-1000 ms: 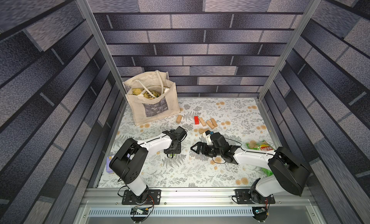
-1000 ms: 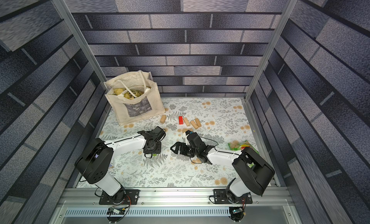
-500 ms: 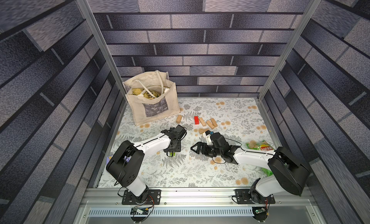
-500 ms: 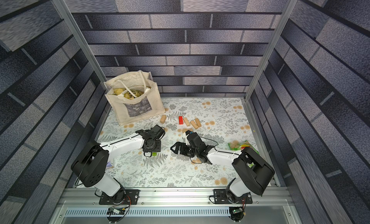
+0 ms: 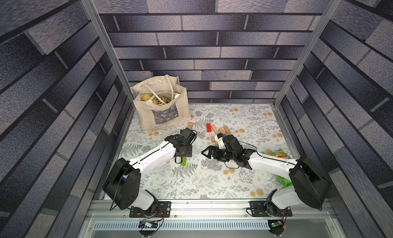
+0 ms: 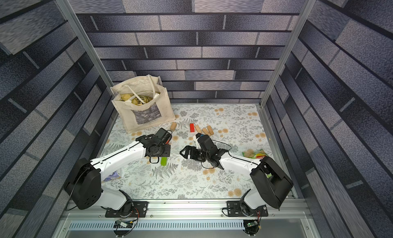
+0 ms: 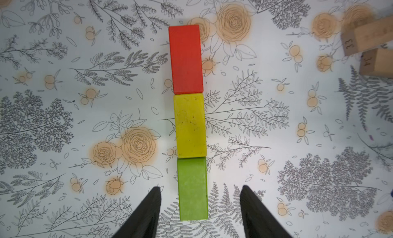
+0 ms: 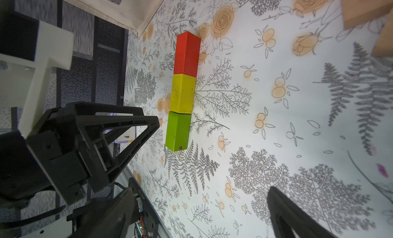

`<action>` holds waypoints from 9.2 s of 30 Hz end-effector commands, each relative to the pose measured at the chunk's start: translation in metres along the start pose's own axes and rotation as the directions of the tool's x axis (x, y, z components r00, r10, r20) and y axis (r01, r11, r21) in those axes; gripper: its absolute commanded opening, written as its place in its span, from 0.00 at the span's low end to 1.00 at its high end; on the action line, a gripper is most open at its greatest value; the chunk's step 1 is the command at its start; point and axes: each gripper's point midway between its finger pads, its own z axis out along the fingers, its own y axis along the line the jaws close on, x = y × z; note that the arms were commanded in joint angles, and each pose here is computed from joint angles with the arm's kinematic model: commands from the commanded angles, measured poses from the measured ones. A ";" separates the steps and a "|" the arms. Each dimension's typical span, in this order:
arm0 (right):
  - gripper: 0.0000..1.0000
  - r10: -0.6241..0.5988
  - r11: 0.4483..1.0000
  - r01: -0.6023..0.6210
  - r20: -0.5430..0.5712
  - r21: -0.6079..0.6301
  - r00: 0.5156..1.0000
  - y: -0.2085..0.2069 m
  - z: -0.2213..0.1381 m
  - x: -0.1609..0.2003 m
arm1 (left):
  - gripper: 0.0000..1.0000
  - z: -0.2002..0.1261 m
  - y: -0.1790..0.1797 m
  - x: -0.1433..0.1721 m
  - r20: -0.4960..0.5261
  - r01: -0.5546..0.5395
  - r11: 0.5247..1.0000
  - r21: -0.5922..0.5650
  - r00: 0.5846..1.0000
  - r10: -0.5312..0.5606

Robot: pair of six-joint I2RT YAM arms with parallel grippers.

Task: Assemble the letter k with building blocks
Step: Assemble the building block at the center of the board, then pick up the building block from the center of the board, then assemble the building block at the center of the board.

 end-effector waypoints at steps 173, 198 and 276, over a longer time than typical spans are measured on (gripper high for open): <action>1.00 0.029 0.999 -0.025 0.081 -0.048 0.996 -0.038 -0.044 -0.045 | 0.36 0.051 -0.066 -0.027 0.094 -0.648 0.731 0.215 0.759 0.645; 1.00 0.025 0.999 -0.022 0.055 -0.050 0.998 -0.042 -0.035 -0.045 | 0.54 0.066 -0.090 -0.030 0.086 -0.644 0.723 0.250 0.759 0.646; 1.00 0.052 0.998 -0.051 0.033 -0.030 0.998 -0.047 -0.019 -0.054 | 0.29 0.076 -0.068 -0.058 0.070 -0.726 0.650 0.224 0.677 0.732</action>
